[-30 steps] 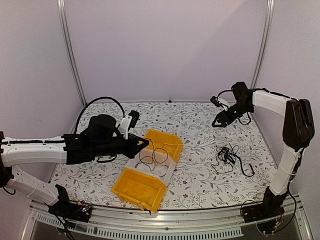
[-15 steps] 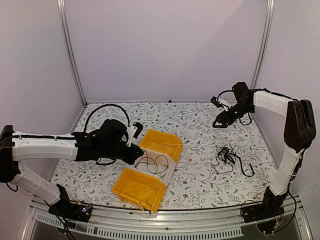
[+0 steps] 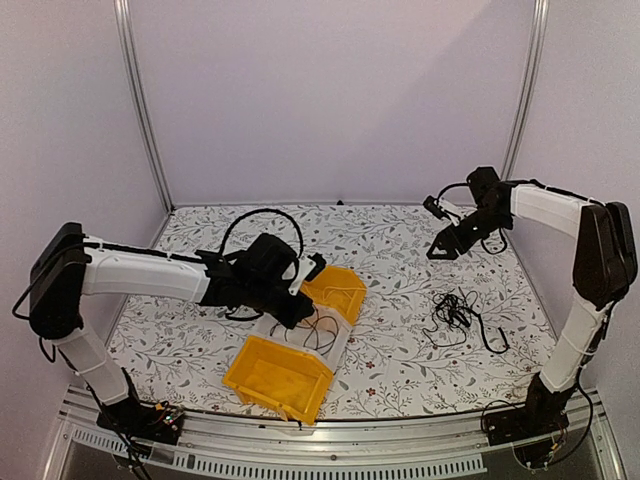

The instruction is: Untangle the cables

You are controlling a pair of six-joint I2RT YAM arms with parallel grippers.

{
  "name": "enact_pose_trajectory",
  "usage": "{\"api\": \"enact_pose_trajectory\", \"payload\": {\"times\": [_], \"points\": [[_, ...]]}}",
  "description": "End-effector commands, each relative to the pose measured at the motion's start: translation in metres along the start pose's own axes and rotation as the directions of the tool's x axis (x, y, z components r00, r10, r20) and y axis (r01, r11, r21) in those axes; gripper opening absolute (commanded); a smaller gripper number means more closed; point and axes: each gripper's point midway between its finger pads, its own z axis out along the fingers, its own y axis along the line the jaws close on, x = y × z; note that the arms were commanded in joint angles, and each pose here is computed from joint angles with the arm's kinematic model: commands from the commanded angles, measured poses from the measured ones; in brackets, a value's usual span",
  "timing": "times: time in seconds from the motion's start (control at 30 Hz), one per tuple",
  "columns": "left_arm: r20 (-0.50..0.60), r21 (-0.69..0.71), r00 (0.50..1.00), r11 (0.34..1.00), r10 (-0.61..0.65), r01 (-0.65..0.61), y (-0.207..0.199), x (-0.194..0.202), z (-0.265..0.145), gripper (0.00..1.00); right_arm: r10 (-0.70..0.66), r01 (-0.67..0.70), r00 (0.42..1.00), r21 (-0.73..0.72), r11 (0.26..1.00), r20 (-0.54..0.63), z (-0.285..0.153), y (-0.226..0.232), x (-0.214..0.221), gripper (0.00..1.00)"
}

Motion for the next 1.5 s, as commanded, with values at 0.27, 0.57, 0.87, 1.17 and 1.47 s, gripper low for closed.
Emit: {"api": "enact_pose_trajectory", "payload": {"times": [0.27,0.57,0.87,1.17,1.47], "points": [[-0.187,0.042,0.966,0.984,0.178,-0.173,-0.008,0.044,0.026,0.0,-0.063,0.065,0.996,-0.04,0.997,0.06,-0.014,0.024,-0.02,0.55],[-0.158,0.025,0.97,0.983,0.183,-0.181,-0.018,0.028,0.01,0.11,-0.244,0.235,0.969,-0.173,0.956,-0.034,0.041,0.088,-0.012,0.42],[-0.027,0.034,0.99,0.99,0.138,-0.137,-0.027,-0.002,-0.042,0.42,-0.334,0.3,0.932,-0.213,0.93,-0.143,0.107,0.118,-0.003,0.46],[0.133,-0.035,0.99,0.999,0.038,-0.033,-0.015,-0.027,-0.077,0.44,-0.323,0.294,0.929,-0.171,0.94,-0.179,0.128,0.105,-0.009,0.19],[0.215,-0.058,0.976,0.998,-0.027,0.04,-0.008,-0.038,-0.098,0.43,-0.358,0.319,0.929,-0.287,0.903,-0.092,0.115,0.142,-0.026,0.0]]}}
